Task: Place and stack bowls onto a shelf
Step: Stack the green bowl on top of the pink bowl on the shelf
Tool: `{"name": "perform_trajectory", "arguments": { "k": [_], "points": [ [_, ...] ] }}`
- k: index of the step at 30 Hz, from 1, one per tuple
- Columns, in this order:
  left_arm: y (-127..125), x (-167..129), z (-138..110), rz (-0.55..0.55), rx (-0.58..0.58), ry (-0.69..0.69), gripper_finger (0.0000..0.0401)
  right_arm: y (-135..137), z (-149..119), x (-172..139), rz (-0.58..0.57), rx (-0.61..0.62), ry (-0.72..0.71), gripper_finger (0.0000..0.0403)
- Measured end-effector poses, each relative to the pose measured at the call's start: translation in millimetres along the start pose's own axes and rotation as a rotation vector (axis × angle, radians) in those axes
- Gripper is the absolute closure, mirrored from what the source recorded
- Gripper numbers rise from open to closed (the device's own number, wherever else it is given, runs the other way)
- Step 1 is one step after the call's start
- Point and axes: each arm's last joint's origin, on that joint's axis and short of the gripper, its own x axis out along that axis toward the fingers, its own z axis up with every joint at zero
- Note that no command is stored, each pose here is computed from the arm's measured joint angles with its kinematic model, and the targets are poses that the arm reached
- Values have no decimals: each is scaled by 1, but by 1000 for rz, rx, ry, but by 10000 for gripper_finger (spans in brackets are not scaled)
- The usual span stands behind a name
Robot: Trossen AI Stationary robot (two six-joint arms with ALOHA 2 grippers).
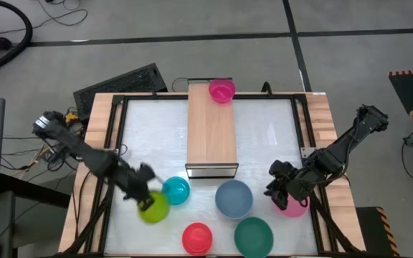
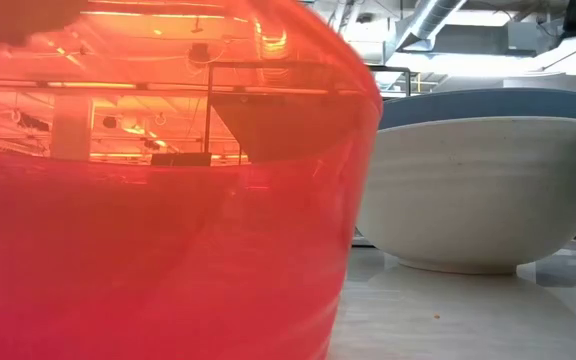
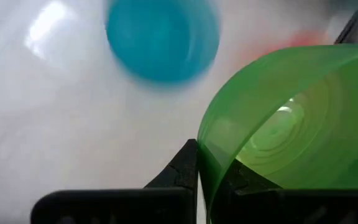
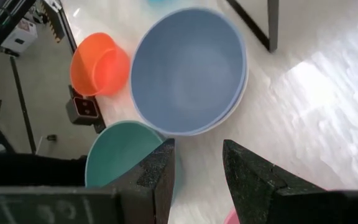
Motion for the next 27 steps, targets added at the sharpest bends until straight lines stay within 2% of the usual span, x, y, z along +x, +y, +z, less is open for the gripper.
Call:
{"name": "perform_trajectory", "arguments": {
  "k": [5, 9, 13, 19, 27],
  "points": [
    [1, -46, 57, -64, -136, -281, 401, -2, 6, 2, -19, 21, -32, 242],
    [7, -79, 107, -63, -146, -445, 401, -6, 14, 4, -38, 59, -54, 242],
    [19, -108, 159, -16, -145, -579, 401, -12, 26, 7, -66, 108, -85, 242],
    [37, -133, 237, 31, -111, -656, 401, -29, 51, 2, -107, 151, -158, 242],
    [60, -130, 334, 34, -96, -691, 401, -59, 76, -15, -184, 157, -244, 242]
  ]
}}
